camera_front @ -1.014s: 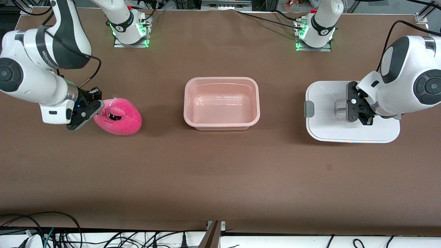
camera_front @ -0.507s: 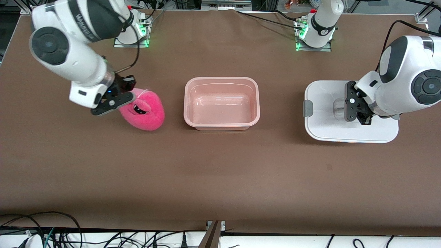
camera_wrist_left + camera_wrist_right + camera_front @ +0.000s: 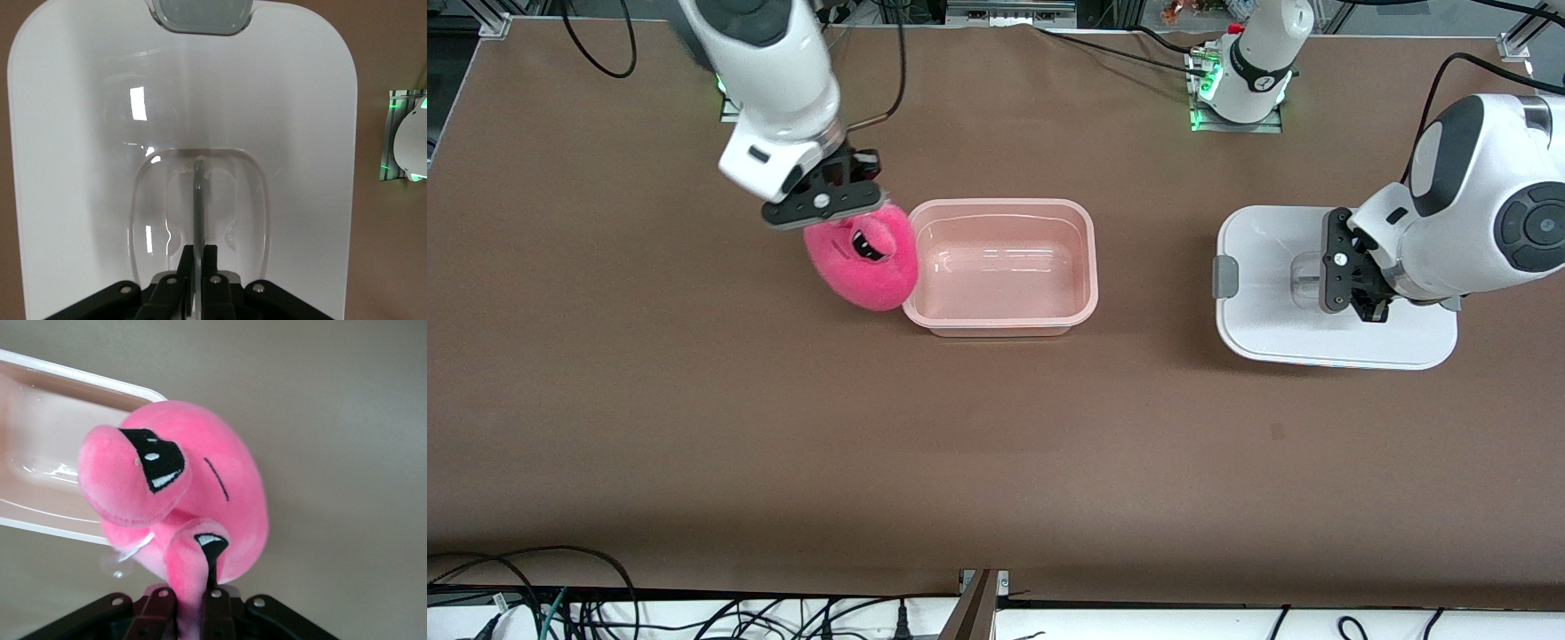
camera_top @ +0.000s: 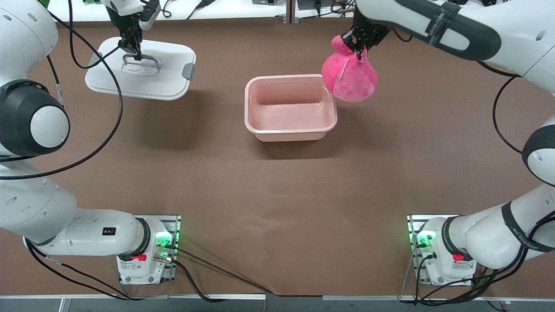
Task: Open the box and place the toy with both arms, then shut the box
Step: 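Carry the pink toy over the open box with the right gripper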
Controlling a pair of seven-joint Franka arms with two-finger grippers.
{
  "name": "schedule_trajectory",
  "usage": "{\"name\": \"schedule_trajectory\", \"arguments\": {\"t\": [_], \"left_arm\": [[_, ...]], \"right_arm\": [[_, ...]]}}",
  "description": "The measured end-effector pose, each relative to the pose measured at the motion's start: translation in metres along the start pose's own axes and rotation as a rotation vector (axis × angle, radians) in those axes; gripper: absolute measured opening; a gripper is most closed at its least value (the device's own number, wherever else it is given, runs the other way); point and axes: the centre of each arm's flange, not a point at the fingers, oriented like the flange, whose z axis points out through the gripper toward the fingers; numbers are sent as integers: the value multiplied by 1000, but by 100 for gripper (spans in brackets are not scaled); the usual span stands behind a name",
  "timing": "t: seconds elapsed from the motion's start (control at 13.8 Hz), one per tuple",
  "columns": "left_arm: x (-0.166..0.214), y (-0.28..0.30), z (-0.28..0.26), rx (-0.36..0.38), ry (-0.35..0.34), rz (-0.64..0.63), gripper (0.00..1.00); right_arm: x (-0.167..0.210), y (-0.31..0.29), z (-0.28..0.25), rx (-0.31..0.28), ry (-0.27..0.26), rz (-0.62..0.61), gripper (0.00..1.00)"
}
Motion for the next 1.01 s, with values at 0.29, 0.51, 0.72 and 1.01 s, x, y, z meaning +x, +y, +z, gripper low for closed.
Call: {"name": "schedule_trajectory", "arguments": {"t": [0.29, 0.51, 0.72, 1.01], "left_arm": [[-4, 0, 1, -2, 2, 8, 7], [-4, 0, 1, -2, 2, 9, 7], [-3, 0, 1, -2, 2, 10, 7], [-3, 0, 1, -2, 2, 10, 7]], "right_arm": [[-9, -50, 24, -55, -17, 66, 12], [-4, -62, 42, -78, -28, 104, 12], [-6, -77, 42, -84, -15, 124, 12], [-19, -118, 45, -104, 12, 141, 12]]}}
